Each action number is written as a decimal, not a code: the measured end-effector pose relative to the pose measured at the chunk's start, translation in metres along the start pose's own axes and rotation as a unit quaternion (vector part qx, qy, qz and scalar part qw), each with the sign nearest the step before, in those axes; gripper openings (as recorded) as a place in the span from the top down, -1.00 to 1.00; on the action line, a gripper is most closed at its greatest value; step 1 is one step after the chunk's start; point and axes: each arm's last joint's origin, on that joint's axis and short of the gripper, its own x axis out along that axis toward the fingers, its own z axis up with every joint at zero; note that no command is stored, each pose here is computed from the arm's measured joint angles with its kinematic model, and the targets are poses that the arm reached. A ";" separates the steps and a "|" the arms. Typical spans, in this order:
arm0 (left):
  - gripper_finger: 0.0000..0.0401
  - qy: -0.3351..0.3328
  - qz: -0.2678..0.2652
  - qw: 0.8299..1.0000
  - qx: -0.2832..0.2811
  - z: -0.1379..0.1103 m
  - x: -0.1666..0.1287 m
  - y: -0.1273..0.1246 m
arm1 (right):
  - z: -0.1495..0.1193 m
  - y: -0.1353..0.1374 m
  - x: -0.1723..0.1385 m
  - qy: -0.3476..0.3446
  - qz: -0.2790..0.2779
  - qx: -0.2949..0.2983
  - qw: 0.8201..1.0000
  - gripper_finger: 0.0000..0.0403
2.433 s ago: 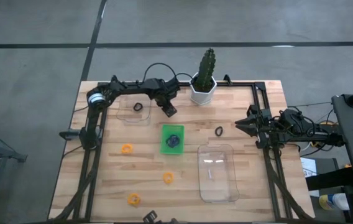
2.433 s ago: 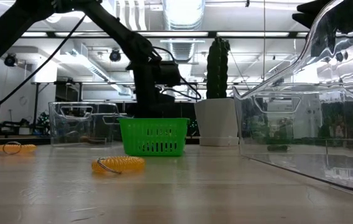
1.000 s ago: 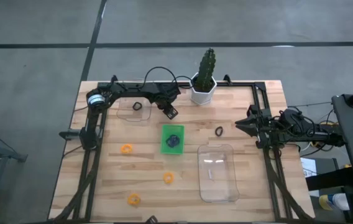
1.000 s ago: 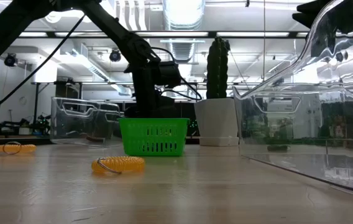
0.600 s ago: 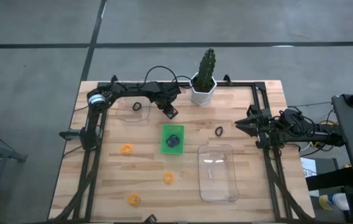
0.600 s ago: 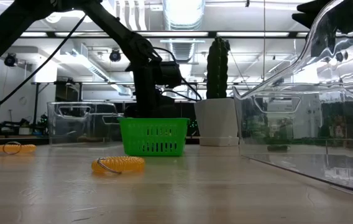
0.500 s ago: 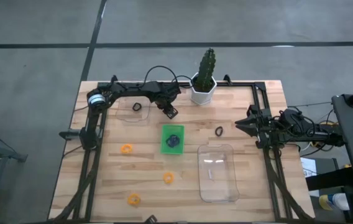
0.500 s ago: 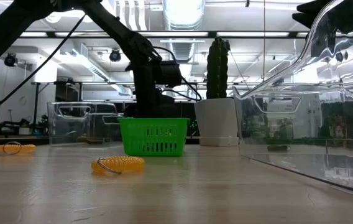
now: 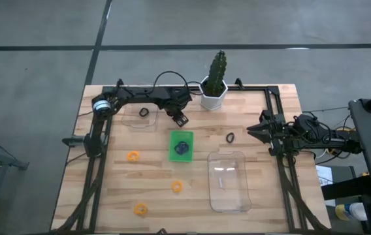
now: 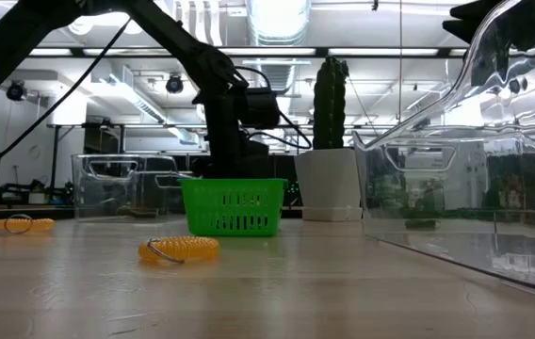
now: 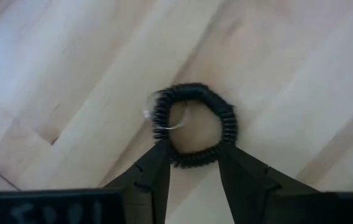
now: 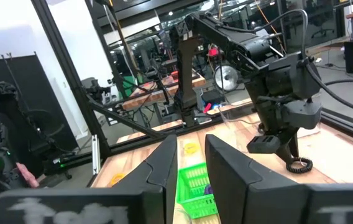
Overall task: Sort spring keychains
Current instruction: Put the top black spring keychain into the top transparent bin
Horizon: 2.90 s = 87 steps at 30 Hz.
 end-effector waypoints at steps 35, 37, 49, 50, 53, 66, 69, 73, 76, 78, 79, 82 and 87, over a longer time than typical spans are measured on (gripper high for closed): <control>0.36 -0.004 -0.003 0.993 0.122 -0.003 0.005 -0.011 | 0.000 0.000 0.000 0.000 0.000 0.013 1.000 0.65; 0.36 -0.006 -0.001 0.992 0.122 -0.004 0.007 -0.011 | 0.000 0.000 0.000 0.000 0.000 0.013 1.000 0.64; 0.36 -0.001 -0.001 0.993 0.120 -0.015 0.018 -0.009 | 0.000 0.000 0.000 0.000 0.000 0.013 1.000 0.62; 0.36 0.000 -0.001 0.993 0.120 -0.015 0.019 -0.009 | 0.000 0.000 0.000 0.000 0.000 0.013 1.000 0.63; 0.37 0.001 -0.004 0.993 0.118 -0.016 0.019 -0.009 | 0.000 0.000 0.000 0.000 0.000 0.013 1.000 0.65; 0.93 -0.001 -0.006 0.995 0.103 -0.016 0.020 -0.010 | 0.000 0.000 0.000 0.000 0.000 0.013 1.000 0.60; 0.93 -0.005 -0.007 0.995 0.099 -0.015 0.020 -0.010 | 0.000 0.000 0.000 0.000 0.000 0.013 1.000 0.59; 0.97 -0.012 -0.005 0.995 0.097 -0.011 0.014 -0.010 | 0.000 0.000 0.000 0.000 0.000 0.013 1.000 0.62; 0.98 -0.034 0.003 0.995 0.096 -0.004 0.005 -0.010 | 0.000 0.000 0.000 0.000 0.000 0.013 1.000 0.65; 0.98 -0.050 0.008 0.994 0.094 0.001 -0.006 -0.009 | 0.000 0.000 0.000 0.000 0.000 0.013 1.000 0.66; 0.99 -0.059 0.008 0.994 0.093 0.004 -0.012 -0.009 | 0.000 0.000 0.000 0.000 0.000 0.013 1.000 0.66; 0.99 -0.064 0.007 0.994 0.093 0.008 -0.022 -0.009 | 0.000 0.000 0.000 0.000 0.000 0.014 1.000 0.65; 0.99 -0.080 -0.006 0.993 0.092 0.015 -0.051 -0.009 | 0.000 0.000 0.000 0.000 0.000 0.024 1.000 0.62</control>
